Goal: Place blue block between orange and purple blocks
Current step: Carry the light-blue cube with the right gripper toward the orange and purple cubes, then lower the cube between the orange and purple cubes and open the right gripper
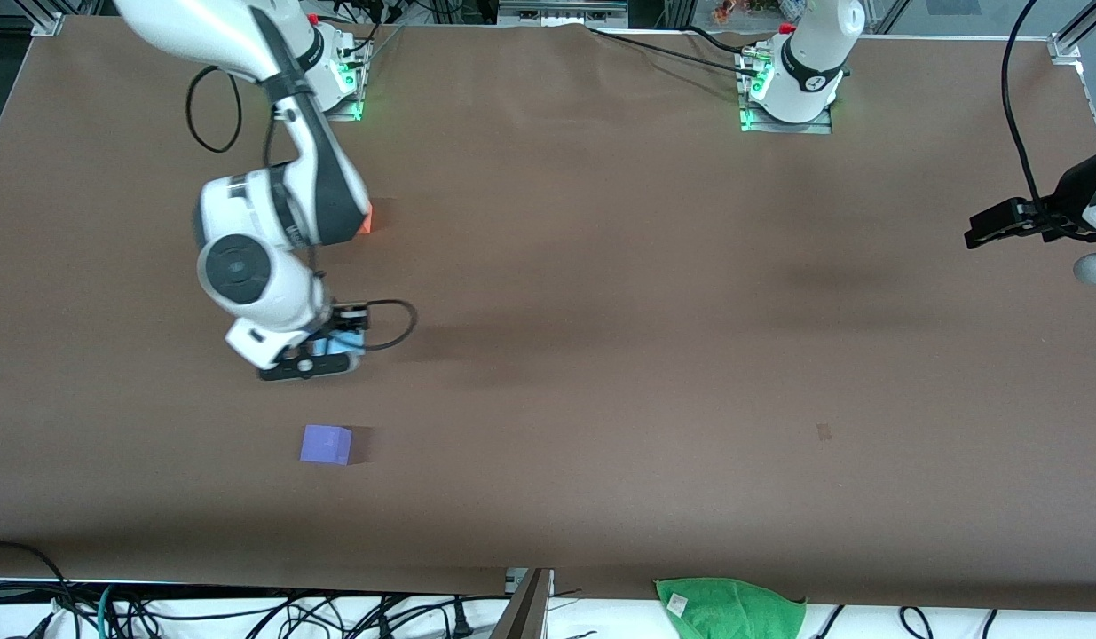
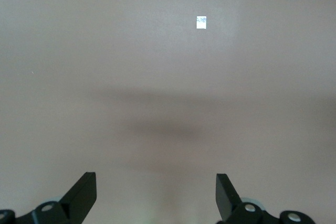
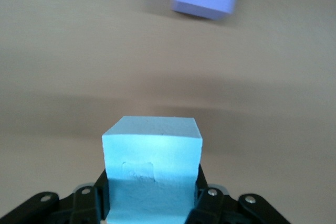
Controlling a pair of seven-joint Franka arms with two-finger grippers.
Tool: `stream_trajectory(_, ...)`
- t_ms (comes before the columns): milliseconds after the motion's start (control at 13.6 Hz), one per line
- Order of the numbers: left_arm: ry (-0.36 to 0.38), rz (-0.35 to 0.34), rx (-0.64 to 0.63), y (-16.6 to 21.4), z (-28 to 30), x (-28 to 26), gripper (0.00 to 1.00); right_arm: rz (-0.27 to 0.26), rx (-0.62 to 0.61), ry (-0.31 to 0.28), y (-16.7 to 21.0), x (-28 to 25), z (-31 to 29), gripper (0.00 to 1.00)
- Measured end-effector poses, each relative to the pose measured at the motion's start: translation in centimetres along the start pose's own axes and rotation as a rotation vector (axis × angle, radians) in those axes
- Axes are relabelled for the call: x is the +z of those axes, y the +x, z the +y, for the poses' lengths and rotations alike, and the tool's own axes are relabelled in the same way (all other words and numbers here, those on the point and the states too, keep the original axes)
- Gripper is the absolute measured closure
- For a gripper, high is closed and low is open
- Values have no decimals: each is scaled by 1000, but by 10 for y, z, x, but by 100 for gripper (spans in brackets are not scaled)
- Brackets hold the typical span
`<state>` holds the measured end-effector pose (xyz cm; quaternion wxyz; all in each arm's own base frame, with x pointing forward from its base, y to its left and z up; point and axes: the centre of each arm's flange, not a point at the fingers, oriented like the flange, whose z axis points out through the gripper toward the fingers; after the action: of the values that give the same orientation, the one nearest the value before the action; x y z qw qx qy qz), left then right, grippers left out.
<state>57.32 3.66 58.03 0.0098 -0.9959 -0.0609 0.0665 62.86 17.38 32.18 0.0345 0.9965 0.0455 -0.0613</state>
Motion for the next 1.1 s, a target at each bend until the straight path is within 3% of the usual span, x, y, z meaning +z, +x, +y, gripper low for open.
stream_trajectory(293, 0, -3, 4, 0, 2, 3, 0, 13, 129, 84, -7, 48, 38, 40)
stream_trajectory(660, -1, -2, 6, 1, 3, 4, 0, 83, 155, 74, -35, 111, 43, 40)
stream_trajectory(1100, -1, -4, 7, 0, 4, 4, 0, 95, 102, 67, -46, 122, 22, 40)
